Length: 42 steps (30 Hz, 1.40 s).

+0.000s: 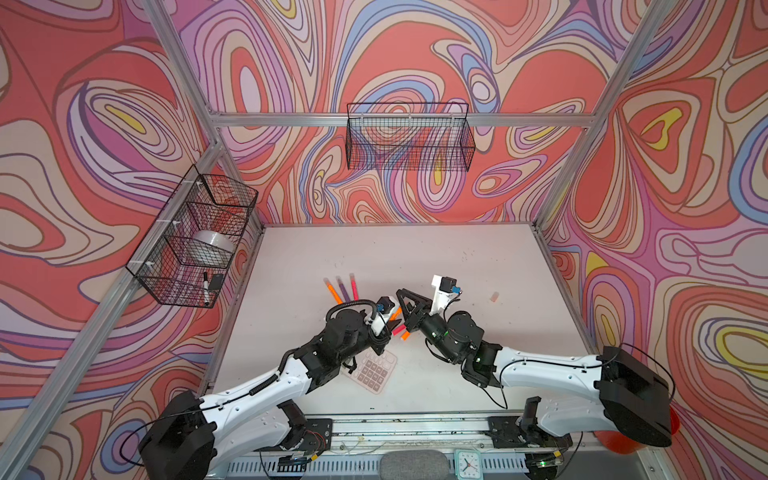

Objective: Insert the pens into the pen caps
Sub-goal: 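Raise the right gripper off the capped marker while the left gripper lifts it, then carry the capped orange marker and lay it beside the capped markers with left gripper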

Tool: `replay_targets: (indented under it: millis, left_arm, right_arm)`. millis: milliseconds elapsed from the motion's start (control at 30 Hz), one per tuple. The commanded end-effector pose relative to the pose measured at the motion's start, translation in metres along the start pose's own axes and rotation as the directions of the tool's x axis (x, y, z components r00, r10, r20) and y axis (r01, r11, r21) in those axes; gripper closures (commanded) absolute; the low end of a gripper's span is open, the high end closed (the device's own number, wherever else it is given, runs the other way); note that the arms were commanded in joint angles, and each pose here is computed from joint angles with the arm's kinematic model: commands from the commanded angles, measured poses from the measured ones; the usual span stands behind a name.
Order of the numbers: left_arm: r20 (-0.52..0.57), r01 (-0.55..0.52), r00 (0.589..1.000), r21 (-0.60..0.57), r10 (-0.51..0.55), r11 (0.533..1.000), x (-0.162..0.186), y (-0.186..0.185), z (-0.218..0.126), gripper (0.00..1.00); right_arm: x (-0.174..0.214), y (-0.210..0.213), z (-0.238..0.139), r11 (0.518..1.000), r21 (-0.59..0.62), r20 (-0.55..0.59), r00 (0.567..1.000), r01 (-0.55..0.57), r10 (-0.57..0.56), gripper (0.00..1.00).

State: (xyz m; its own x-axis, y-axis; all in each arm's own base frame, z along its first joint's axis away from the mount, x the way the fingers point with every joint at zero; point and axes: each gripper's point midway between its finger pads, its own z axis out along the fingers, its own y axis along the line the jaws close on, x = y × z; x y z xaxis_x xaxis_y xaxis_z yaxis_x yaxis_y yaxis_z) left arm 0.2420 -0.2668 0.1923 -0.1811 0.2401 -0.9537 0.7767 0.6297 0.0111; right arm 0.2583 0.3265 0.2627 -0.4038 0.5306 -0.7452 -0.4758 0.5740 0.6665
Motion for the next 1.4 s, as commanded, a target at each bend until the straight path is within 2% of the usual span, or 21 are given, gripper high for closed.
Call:
replay_targets:
  millis: [0,100,200,300,400,467,667,800,900,1067,1233,1367]
  left_arm:
    - [0.525,0.187,0.848,-0.170,-0.071,0.968,-0.148,0.056,-0.055,1.00]
    - [0.476,0.193,0.872,-0.128,-0.110,0.973,-0.122,0.049,-0.047,1.00]
    - [0.401,0.200,0.905,-0.107,-0.142,0.974,-0.089,0.044,-0.036,1.00]
    - [0.319,0.215,0.932,-0.104,-0.172,0.971,-0.065,0.042,-0.029,1.00]
    - [0.226,0.227,0.954,-0.112,-0.198,0.967,-0.038,0.040,-0.022,1.00]
    - [0.158,0.241,0.963,-0.132,-0.219,0.962,-0.018,0.041,-0.019,1.00]
    - [0.049,0.273,0.962,-0.240,-0.270,0.931,0.018,0.055,-0.015,1.00]
    - [-0.020,0.286,0.951,-0.330,-0.309,0.900,0.036,0.069,-0.003,1.00]
    - [-0.061,0.307,0.934,-0.369,-0.353,0.877,0.037,0.076,0.013,1.00]
    - [-0.165,0.319,0.890,-0.442,-0.425,0.838,0.053,0.088,0.041,1.00]
    - [-0.240,0.279,0.838,-0.584,-0.490,0.763,0.081,0.112,0.056,1.00]
    - [-0.291,0.209,0.798,-0.688,-0.527,0.695,0.100,0.132,0.058,1.00]
  right_arm:
    - [0.130,-0.033,-0.049,0.987,0.038,-0.489,0.864,0.159,-0.120,1.00]
    - [0.108,-0.035,-0.045,0.974,0.102,-0.441,0.887,0.202,-0.138,0.95]
    - [0.088,-0.035,-0.042,0.962,0.144,-0.392,0.906,0.234,-0.161,0.79]
    - [0.071,-0.031,-0.035,0.954,0.178,-0.344,0.923,0.243,-0.171,0.59]
    - [0.053,-0.038,-0.030,0.927,0.279,-0.287,0.943,0.249,-0.166,0.44]
    - [0.038,-0.042,-0.028,0.910,0.340,-0.241,0.957,0.239,-0.161,0.39]
    - [-0.011,-0.046,-0.034,0.894,0.400,-0.112,0.979,0.199,-0.168,0.35]
    - [-0.037,-0.068,-0.047,0.894,0.425,-0.051,0.990,0.139,-0.129,0.33]
    - [-0.056,-0.089,-0.063,0.865,0.487,-0.021,0.991,0.123,-0.129,0.31]
    - [-0.079,-0.140,-0.096,0.748,0.647,-0.017,0.984,0.145,-0.176,0.25]
    - [-0.096,-0.183,-0.122,0.648,0.750,-0.003,0.979,0.137,-0.205,0.21]
    - [-0.094,-0.220,-0.128,0.589,0.798,-0.027,0.984,0.129,-0.178,0.19]
